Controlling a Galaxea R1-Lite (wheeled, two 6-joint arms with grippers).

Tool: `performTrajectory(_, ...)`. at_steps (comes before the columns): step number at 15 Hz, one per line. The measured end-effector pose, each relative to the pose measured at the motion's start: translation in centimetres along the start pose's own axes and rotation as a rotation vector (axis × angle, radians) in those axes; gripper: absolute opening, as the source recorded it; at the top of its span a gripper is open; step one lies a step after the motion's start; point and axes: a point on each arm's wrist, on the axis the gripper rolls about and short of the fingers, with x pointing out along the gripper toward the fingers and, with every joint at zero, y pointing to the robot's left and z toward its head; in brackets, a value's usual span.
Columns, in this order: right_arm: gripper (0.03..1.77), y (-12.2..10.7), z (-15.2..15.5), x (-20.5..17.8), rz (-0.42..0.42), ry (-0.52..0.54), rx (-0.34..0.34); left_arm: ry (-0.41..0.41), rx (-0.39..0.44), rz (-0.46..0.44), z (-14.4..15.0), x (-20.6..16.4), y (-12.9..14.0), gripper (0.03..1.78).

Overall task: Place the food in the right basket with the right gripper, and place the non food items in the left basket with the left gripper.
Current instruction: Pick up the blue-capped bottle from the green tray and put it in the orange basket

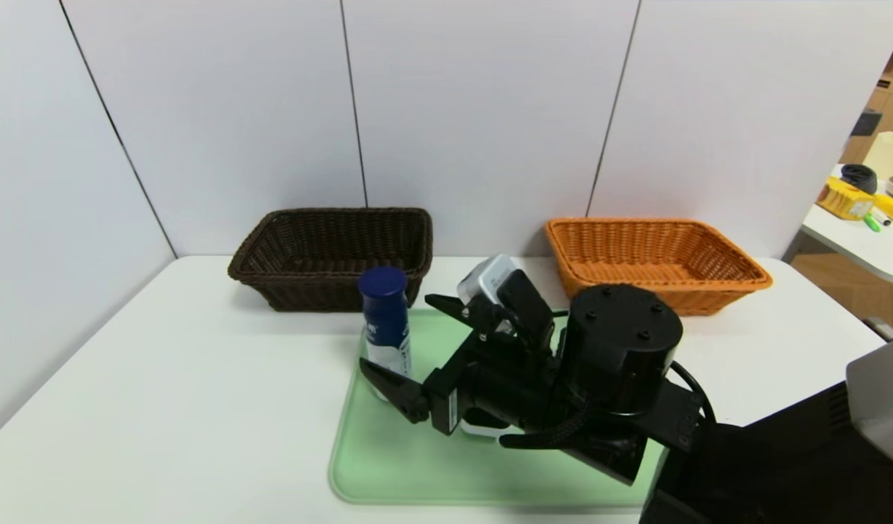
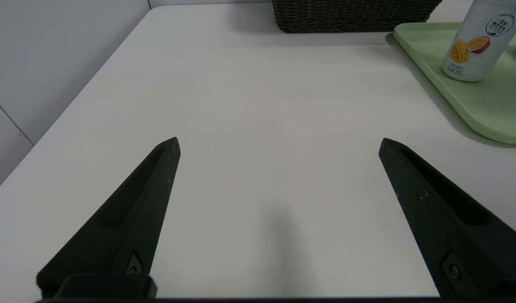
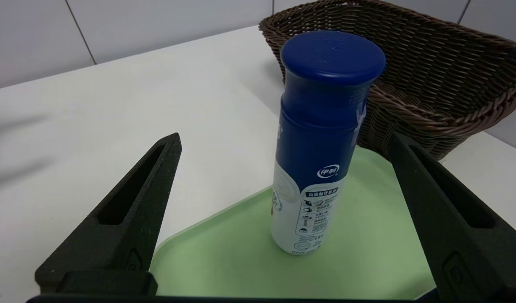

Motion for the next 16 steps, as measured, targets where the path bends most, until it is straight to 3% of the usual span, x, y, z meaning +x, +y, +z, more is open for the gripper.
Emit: performTrajectory(16, 1.69, -0.8, -2.8, 6.3, -0.082, -0.042, 0.001, 0.0, 0.0, 0.0, 0.0, 0.0, 0.0, 1.69)
